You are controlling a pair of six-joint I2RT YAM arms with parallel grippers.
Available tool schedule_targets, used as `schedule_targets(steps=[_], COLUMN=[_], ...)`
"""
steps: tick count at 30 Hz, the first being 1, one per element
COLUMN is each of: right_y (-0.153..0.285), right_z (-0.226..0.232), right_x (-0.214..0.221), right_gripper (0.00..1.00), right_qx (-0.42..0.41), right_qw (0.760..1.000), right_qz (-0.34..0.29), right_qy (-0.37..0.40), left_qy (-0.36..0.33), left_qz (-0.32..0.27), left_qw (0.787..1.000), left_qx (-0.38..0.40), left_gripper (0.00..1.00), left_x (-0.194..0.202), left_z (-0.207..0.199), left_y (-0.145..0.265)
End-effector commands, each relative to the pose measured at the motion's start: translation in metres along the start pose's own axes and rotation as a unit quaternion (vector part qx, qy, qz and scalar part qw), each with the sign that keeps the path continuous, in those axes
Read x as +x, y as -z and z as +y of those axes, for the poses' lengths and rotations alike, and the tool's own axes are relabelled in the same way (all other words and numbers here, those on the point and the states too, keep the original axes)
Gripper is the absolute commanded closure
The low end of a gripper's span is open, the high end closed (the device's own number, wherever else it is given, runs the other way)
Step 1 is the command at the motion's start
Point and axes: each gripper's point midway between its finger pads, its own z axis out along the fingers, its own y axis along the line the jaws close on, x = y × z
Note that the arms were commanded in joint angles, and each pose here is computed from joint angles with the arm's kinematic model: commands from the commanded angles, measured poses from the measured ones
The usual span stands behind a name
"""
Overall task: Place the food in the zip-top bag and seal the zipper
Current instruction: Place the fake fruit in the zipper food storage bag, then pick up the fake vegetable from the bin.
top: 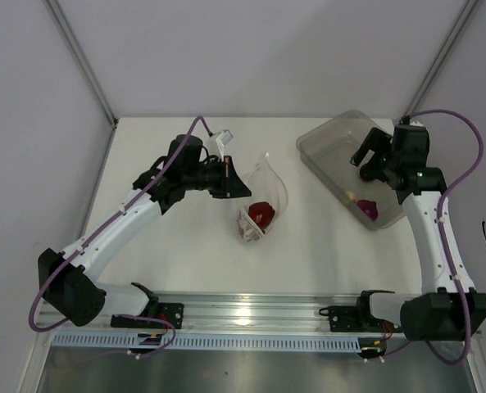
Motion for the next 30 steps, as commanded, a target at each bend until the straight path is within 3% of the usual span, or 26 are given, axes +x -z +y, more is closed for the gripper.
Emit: schedule_targets(steps=[1, 13, 30], right_y=[-0.028, -0.090, -0.121], right_z=[-0.033, -0.114, -0.146], right_x=[0.030, 0.086, 0.133], right_gripper=[0.04, 0.01, 0.01], right_qx=[0.015, 0.107, 0.159], right_qw=[0.996, 0.977, 0.958], right_qz=[0.073, 0.155, 0.213], right_qy=[-0.049, -0.102, -0.105], left_qy=[-0.033, -0.039, -0.037], left_qz=[-0.012, -0.006, -0.003], left_qw=[0.999, 0.998, 0.998], left_qx=[0.027, 0.051, 0.058], left_gripper=[0.99, 0.99, 0.99], left_x=[-0.004, -0.002, 0.000], left_z=[-0.015, -0.018, -0.013], left_y=[0.008, 0.002, 0.000])
